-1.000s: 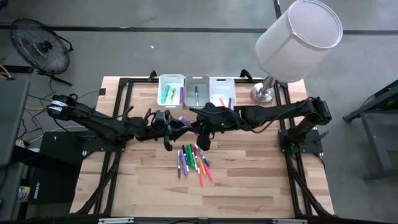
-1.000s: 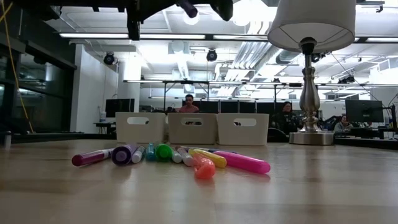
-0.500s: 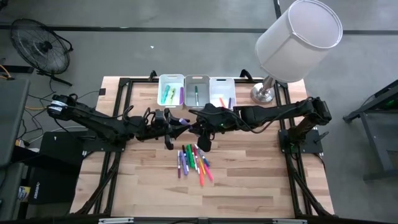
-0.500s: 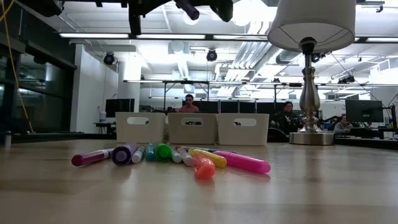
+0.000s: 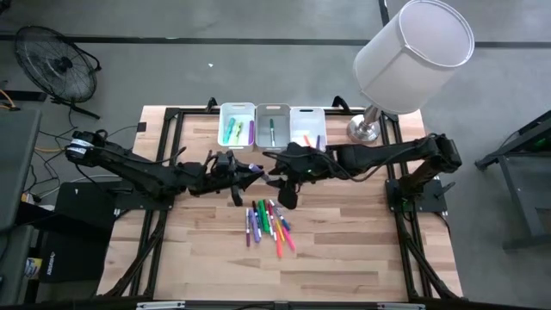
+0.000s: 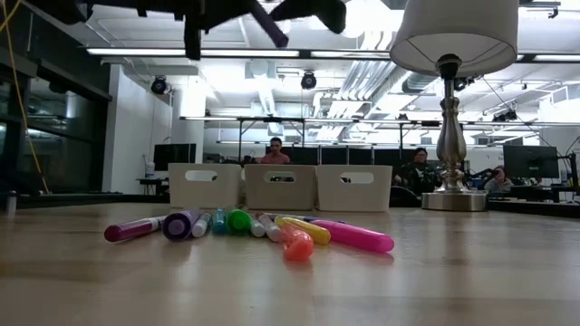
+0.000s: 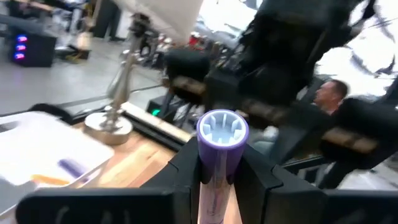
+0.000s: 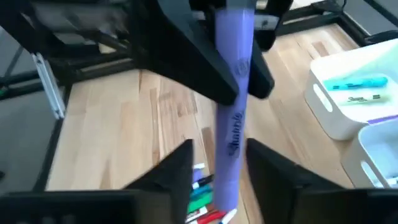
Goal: Pick & Place Markers
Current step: Put the right purple highlighter pen into the left white bin
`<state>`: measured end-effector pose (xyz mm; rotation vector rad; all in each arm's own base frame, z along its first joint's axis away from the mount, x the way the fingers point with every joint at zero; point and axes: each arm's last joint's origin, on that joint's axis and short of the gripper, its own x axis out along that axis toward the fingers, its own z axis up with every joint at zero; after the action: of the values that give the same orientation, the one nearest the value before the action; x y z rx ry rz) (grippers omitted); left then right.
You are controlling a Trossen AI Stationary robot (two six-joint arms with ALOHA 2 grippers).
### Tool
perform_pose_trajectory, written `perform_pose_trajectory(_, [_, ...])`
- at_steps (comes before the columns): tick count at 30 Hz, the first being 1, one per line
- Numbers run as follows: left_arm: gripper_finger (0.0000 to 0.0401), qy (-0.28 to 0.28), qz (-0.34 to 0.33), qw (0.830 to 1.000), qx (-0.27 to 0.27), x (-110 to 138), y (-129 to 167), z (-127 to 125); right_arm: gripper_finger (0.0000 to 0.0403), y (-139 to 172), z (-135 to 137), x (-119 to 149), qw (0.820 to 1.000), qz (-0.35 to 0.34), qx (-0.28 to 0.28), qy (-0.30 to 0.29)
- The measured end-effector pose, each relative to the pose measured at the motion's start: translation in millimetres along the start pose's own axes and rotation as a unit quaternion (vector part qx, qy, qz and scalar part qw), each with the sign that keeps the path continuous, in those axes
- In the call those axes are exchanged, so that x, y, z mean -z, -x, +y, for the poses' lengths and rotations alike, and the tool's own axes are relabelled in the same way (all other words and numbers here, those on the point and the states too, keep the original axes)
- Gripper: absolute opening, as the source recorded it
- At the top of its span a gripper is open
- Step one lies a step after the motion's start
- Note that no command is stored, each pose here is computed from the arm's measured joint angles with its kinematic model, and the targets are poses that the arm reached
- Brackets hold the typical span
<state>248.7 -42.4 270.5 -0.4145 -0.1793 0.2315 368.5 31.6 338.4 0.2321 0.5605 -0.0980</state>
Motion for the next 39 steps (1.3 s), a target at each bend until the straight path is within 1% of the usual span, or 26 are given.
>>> perform_pose_trajectory(3, [0.0061, -0.004, -0.002, 1.000, -0.030, 1.0, 0.1, 2.3, 0.0185, 16.8, -8.5, -1.2, 1.000, 0.018, 0.020, -0.013])
perform_pose_trajectory(6, [0.0061, -0.010, -0.011, 0.997, -0.076, 1.9, 0.3, 5.5, 0.0206, 35.3, -19.2, 0.2, 0.997, 0.039, 0.063, -0.024])
perform_pose_trajectory(9, [0.0061, -0.006, -0.039, 0.989, -0.143, -1.8, -1.4, 14.4, 0.0209, 58.7, -26.6, 1.4, 0.993, 0.050, 0.104, -0.030])
perform_pose_trajectory(12, [0.0061, 0.002, -0.058, 0.975, -0.214, -4.2, -4.5, 29.2, 0.0207, 76.8, -31.4, 4.9, 0.987, 0.062, 0.149, -0.026])
perform_pose_trajectory(15, [0.0061, 0.008, -0.061, 0.964, -0.258, -6.8, -9.2, 48.3, 0.0208, 88.2, -34.7, 7.3, 0.980, 0.066, 0.186, -0.018])
perform_pose_trajectory(17, [0.0061, 0.014, -0.050, 0.960, -0.276, -9.0, -12.9, 64.1, 0.0207, 93.1, -35.8, 8.7, 0.978, 0.072, 0.193, -0.016])
perform_pose_trajectory(20, [0.0061, 0.029, -0.013, 0.954, -0.298, -16.3, -19.5, 88.1, 0.0208, 95.4, -36.6, 11.0, 0.977, 0.083, 0.197, -0.016])
perform_pose_trajectory(23, [0.0061, 0.034, 0.056, 0.943, -0.326, -27.5, -23.6, 110.9, 0.0208, 95.1, -36.9, 13.1, 0.975, 0.092, 0.201, -0.018])
perform_pose_trajectory(26, [0.0061, 0.034, 0.108, 0.925, -0.363, -45.6, -25.2, 128.6, 0.0208, 96.1, -37.9, 14.4, 0.972, 0.097, 0.213, -0.015])
perform_pose_trajectory(30, [0.0061, 0.025, 0.173, 0.896, -0.408, -64.8, -26.0, 155.7, 0.0209, 97.2, -39.6, 16.5, 0.967, 0.103, 0.233, -0.018])
perform_pose_trajectory(33, [0.0061, 0.036, 0.187, 0.894, -0.405, -83.5, -30.3, 178.7, 0.0209, 97.6, -40.4, 16.7, 0.964, 0.099, 0.246, -0.023])
perform_pose_trajectory(36, [0.0061, 0.074, 0.229, 0.883, -0.404, -87.4, -31.5, 206.4, 0.0209, 97.9, -41.2, 16.6, 0.961, 0.094, 0.260, -0.019])
perform_pose_trajectory(39, [0.0061, 0.114, 0.262, 0.874, -0.394, -92.1, -37.3, 228.4, 0.0209, 98.2, -42.0, 16.2, 0.958, 0.088, 0.273, -0.021])
